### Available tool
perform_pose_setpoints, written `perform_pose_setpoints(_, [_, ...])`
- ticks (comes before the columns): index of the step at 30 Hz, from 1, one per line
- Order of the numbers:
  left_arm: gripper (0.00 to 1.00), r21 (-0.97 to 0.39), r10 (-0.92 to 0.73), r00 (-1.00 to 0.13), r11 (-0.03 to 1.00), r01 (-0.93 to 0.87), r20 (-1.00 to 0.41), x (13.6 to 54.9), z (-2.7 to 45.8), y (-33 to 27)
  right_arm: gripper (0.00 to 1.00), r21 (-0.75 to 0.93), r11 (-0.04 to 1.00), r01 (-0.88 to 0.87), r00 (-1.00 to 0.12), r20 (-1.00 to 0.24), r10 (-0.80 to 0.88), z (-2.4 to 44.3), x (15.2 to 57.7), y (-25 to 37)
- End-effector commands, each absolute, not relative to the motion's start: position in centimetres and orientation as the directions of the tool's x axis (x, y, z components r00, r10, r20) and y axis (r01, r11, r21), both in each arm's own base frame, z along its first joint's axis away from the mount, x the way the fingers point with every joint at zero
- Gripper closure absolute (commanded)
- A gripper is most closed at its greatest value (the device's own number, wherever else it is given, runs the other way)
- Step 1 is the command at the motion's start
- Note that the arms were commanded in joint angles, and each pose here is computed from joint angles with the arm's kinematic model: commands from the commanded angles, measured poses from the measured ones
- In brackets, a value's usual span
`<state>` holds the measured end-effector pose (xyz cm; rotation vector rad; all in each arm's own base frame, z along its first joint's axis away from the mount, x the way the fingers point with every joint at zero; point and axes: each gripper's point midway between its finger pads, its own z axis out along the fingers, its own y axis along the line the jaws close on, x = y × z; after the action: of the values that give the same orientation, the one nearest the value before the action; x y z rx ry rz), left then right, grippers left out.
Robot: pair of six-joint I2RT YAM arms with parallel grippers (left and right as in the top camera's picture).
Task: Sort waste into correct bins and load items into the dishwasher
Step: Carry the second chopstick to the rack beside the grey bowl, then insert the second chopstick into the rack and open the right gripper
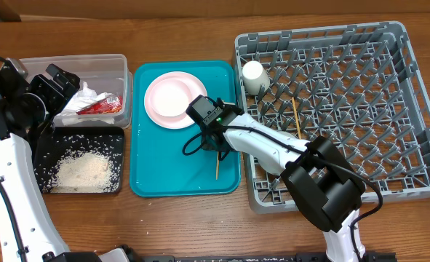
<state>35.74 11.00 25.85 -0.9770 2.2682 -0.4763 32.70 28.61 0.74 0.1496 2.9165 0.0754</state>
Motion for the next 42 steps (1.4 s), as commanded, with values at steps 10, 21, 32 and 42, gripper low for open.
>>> perform_pose_setpoints(10, [0.00,-0.545,-0.743,-0.527,0.665,-0.511,-0.412,36.1,26.9,10.9,0.96,0.190,0.980,-0.064,-0.905,-0.425,0.023,17.5,35.2,28.8])
perform_pose_setpoints(21, [0.00,-0.545,-0.743,-0.527,0.665,-0.511,-0.412,36.1,26.9,10.9,0.96,-0.033,0.999,0.028,-0.861,-0.508,0.007,26.4,32.8,13.6])
perform_pose_setpoints(32, [0.00,-0.545,-0.743,-0.527,0.665,-0.511,-0.413,36.1,26.9,10.9,0.96,-0.148,0.988,0.052,-0.928,-0.373,-0.007,21.8,32.7,7.5])
perform_pose_setpoints(42, [0.00,-0.545,-0.743,-0.527,0.665,-0.511,-0.412,36.1,26.9,10.9,0.96,-0.198,0.976,-0.093,-0.906,-0.390,-0.165,18.2,34.9,7.5])
